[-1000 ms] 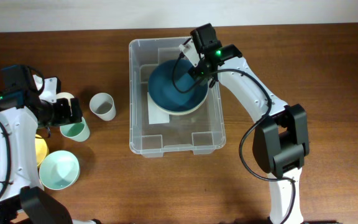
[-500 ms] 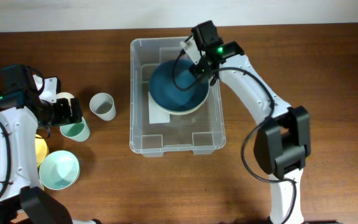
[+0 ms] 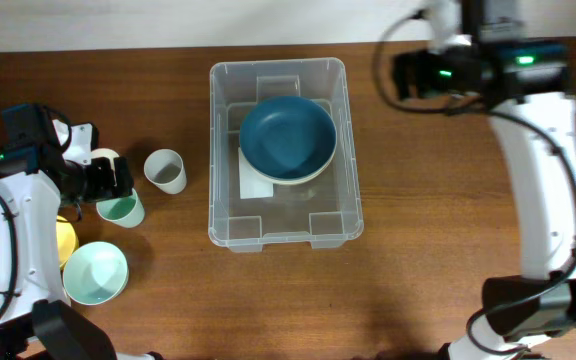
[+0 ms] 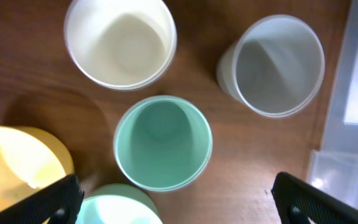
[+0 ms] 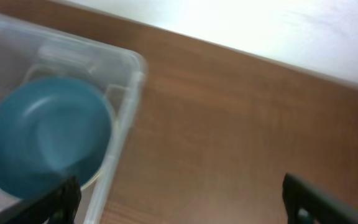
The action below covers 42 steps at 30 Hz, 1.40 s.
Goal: Pack container
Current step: 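Raise the right gripper away and move the left gripper toward the cups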
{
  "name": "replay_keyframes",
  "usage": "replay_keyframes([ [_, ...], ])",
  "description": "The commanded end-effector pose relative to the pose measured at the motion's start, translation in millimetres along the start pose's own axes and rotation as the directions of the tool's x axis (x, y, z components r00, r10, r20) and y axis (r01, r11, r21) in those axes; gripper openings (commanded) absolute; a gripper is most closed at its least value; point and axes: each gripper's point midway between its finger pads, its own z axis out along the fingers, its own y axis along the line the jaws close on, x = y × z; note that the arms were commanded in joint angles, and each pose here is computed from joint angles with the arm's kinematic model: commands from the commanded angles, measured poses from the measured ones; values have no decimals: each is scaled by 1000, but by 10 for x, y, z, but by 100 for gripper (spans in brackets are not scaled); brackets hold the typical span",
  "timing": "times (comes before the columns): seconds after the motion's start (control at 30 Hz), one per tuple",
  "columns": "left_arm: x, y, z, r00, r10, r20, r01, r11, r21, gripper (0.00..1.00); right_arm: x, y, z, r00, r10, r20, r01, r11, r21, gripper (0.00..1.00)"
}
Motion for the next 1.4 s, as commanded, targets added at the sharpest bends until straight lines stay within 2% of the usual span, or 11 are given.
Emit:
replay_keyframes([
  [0.0, -104, -264, -141, 999, 52, 13, -53, 998, 43, 99, 306, -387, -224, 961, 265, -74, -266, 964, -1, 99],
  [0.17, -256, -597, -343, 985, 168, 32, -166, 985, -47, 100, 661, -601, -320, 913, 364, -186, -367, 930, 14, 99],
  [0.3, -363, -847, -428, 971, 227, 76, -225, 974, -37, 100, 717, -638, -335, 909, 364, -202, -367, 930, 26, 99],
  [0.47, -515, -457, -600, 991, 12, 135, -2, 997, -73, 100, 714, -636, -334, 909, 364, -202, -366, 930, 25, 99],
  [0.67, -624, 380, -783, 954, -189, 232, 222, 966, -130, 100, 715, -635, -334, 909, 364, -202, -366, 930, 25, 99],
  [0.8, -579, 662, -567, 947, -260, 187, 286, 950, -125, 99, 715, -633, -334, 909, 364, -202, -366, 930, 25, 99],
  [1.03, -527, 729, 121, 955, -294, 36, 296, 948, -119, 99, 729, -629, -337, 908, 364, -208, -367, 930, 26, 99],
  [1.27, -534, 776, 643, 949, -313, -30, 309, 946, -95, 99, 741, -627, -340, 906, 365, -213, -368, 929, 27, 99],
  [1.33, -551, 782, 747, 949, -314, -34, 310, 947, -85, 97, 747, -625, -341, 907, 362, -216, -365, 931, 26, 99],
  [1.37, -558, 789, 785, 949, -314, -34, 310, 947, -84, 93, 749, -625, -342, 907, 362, -216, -365, 930, 26, 99],
])
